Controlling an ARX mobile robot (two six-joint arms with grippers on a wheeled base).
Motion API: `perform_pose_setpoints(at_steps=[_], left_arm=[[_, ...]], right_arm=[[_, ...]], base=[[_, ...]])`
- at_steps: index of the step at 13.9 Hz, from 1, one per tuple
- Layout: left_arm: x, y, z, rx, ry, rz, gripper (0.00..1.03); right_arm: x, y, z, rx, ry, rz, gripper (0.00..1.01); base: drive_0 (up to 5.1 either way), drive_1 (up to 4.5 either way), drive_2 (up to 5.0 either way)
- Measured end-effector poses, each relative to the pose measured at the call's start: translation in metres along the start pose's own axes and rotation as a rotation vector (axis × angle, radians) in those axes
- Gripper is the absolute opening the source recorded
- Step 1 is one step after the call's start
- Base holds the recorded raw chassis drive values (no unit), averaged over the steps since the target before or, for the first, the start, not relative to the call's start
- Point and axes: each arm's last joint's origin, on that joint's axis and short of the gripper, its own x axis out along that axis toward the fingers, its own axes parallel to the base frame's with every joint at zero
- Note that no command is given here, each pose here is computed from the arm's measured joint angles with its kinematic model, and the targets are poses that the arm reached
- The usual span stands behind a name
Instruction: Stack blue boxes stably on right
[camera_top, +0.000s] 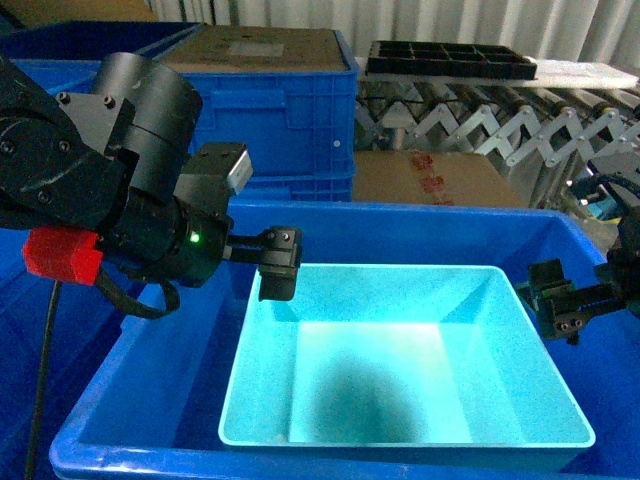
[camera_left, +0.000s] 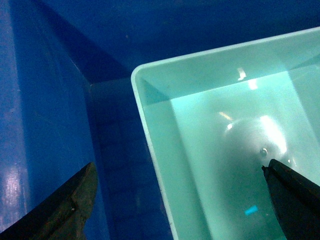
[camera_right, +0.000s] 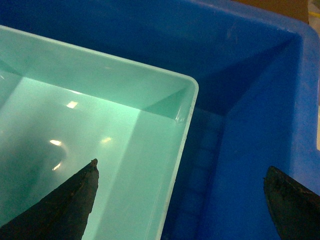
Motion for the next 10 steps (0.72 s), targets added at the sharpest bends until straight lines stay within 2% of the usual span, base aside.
perform_pose_setpoints(at_steps=[2, 3, 6, 7, 8, 9, 10], left_arm=[[-0.012, 0.0, 0.012, -0.006, -0.03, -0.004, 0.98], [-0.023, 0.0, 0.023, -0.016, -0.071, -0.004, 0.98], [-0.083, 0.004, 0.067, -0.062, -0.253, -0.006, 0.98], [-0.114, 0.006, 0.079, -0.074, -0.319, 0.0, 0.98], [-0.152, 0.008, 0.091, -0.09, -0.411, 0.029, 0.98], [-0.189, 0.009, 0.091, -0.102, -0.478, 0.042, 0.98], [-0.218, 0.007, 0.084, -0.107, -0.517, 0.037, 0.98]], right_arm=[[-0.008, -0.002, 0.013, 0.005, -0.038, -0.003, 0.98], [-0.015, -0.005, 0.027, 0.009, -0.078, -0.002, 0.98], [-0.058, -0.012, 0.088, 0.009, -0.287, -0.003, 0.98], [-0.079, -0.017, 0.106, 0.025, -0.353, -0.007, 0.98], [-0.107, -0.021, 0.121, 0.046, -0.419, -0.013, 0.98], [-0.138, -0.022, 0.133, 0.063, -0.48, -0.015, 0.98], [-0.168, -0.021, 0.138, 0.082, -0.531, -0.005, 0.98]], base=[[0.0, 0.0, 0.0], [0.0, 0.0, 0.0], [0.0, 0.0, 0.0], [0.0, 0.0, 0.0], [0.0, 0.0, 0.0], [0.0, 0.0, 0.0], [0.0, 0.0, 0.0]])
